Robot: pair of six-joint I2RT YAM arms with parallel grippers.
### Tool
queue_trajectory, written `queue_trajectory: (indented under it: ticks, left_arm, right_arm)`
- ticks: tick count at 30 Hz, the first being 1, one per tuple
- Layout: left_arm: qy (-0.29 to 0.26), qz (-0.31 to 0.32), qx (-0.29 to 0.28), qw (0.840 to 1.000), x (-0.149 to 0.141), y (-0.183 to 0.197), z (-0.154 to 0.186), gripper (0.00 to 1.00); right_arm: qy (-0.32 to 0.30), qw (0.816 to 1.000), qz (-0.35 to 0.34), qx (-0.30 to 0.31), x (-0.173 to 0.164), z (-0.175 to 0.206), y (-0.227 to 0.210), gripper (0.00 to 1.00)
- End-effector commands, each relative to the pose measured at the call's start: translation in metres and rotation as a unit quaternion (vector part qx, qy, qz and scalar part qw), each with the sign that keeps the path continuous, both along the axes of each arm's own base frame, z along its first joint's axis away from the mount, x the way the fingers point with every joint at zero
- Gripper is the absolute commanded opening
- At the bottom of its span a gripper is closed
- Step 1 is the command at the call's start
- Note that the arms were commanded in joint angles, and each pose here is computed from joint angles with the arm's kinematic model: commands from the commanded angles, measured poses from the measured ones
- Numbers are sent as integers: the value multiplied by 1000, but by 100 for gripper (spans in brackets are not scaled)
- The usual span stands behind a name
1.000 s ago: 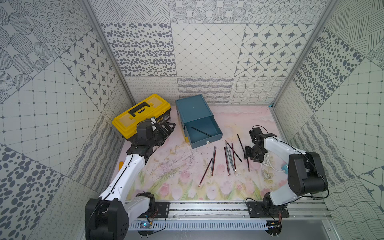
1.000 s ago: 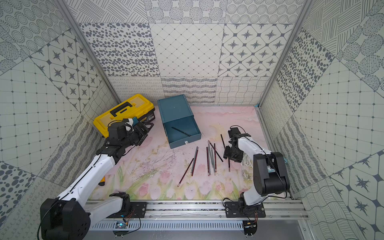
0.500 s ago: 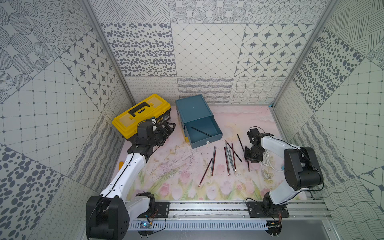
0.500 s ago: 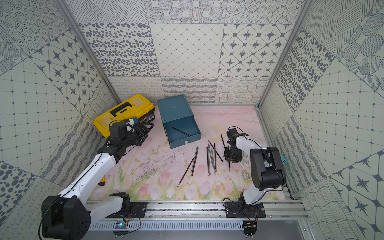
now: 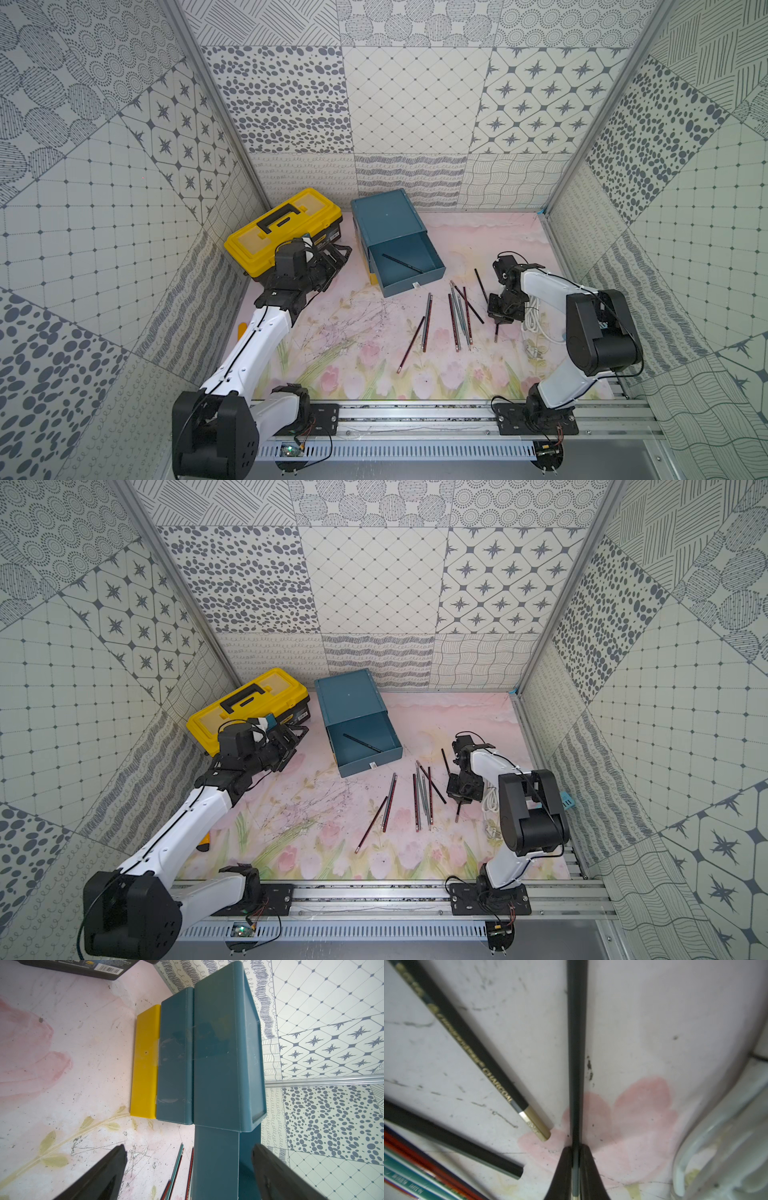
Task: Please place the pencils in the drawer according to their color
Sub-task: Pick up the pencil from the center of the board.
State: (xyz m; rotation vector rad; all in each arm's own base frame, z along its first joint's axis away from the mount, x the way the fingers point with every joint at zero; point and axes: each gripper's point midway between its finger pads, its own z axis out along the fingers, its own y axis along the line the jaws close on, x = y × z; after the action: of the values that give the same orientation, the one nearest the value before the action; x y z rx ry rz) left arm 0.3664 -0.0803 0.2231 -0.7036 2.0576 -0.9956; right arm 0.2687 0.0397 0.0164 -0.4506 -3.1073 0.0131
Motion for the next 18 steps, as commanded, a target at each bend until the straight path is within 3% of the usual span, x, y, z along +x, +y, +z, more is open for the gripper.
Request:
queue_trajectory:
  ticks: [1,4,18]
  left_arm:
    - [-19,-5,-1,1000,3,0,8,99]
    - [-19,-4,0,1000,3,1,8,99]
    - [-17,-2,0,1000,2,1,7,99]
  right_arm:
    - [11,1000,-6,-12,-2,-21,-2,6]
    - [9,1000,-7,-13,-2,-20,-3,0]
    - [-35,999,-3,-17,8,2,-5,0]
